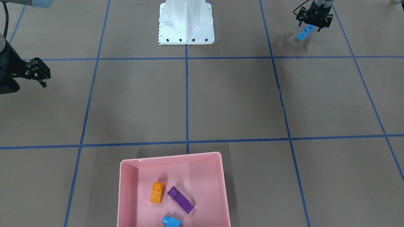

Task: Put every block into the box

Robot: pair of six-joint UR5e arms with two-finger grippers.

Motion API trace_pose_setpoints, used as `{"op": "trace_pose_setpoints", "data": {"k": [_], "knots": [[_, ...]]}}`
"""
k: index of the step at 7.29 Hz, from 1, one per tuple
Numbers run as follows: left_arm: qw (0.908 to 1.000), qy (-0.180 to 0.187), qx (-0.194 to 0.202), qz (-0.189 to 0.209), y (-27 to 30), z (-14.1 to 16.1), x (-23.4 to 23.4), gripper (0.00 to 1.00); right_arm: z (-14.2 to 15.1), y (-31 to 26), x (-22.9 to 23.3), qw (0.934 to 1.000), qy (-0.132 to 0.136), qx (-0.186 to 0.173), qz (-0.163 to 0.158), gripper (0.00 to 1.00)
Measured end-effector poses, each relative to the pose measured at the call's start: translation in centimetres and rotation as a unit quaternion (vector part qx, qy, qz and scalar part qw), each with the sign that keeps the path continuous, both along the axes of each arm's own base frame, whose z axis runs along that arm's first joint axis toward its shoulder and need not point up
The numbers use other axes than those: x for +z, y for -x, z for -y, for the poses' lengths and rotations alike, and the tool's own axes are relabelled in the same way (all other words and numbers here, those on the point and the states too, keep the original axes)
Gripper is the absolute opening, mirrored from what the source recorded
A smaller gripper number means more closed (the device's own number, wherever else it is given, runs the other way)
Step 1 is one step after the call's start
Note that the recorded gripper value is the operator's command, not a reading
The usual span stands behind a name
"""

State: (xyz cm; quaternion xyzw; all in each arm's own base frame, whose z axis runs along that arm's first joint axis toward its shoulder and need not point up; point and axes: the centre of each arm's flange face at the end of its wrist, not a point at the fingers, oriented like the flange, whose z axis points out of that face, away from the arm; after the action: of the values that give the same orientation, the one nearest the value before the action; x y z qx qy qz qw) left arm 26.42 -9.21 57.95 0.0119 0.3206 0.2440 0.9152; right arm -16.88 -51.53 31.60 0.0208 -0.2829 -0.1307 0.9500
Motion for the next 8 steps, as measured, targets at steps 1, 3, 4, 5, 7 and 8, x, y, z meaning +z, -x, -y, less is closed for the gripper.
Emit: {"op": "trace_pose_setpoints", "data": {"k": [1,3,4,5,7,8], "knots": [[1.0000,-0.002,0.000,-0.003,-0.6,-0.1,0.2,0.49,-1.0,-1.7,1.8,0.9999,-0.003,-0.012,-0.005,1.00],[1.0000,-0.003,0.001,-0.005,-1.1,-0.3,0.2,0.00,-2.4,-4.8,5.3,0.9992,-0.006,-0.037,-0.014,0.99],[1.0000,-0.003,0.002,-0.005,-1.0,-0.3,0.3,0.00,-2.9,-6.2,6.8,0.9987,-0.006,-0.047,-0.017,1.00],[1.0000,-0.003,0.002,-0.005,-0.9,-0.3,0.2,0.00,-3.5,-7.6,8.5,0.9980,-0.003,-0.059,-0.021,1.00],[0.9999,0.009,-0.007,-0.010,-0.2,-0.2,-1.2,0.00,-4.9,-11.3,12.2,0.9961,-0.001,-0.084,-0.026,1.00],[0.9996,0.018,-0.013,-0.015,0.7,-0.1,-2.9,0.00,-5.7,-13.1,13.9,0.9953,-0.004,-0.093,-0.025,1.00]]}}
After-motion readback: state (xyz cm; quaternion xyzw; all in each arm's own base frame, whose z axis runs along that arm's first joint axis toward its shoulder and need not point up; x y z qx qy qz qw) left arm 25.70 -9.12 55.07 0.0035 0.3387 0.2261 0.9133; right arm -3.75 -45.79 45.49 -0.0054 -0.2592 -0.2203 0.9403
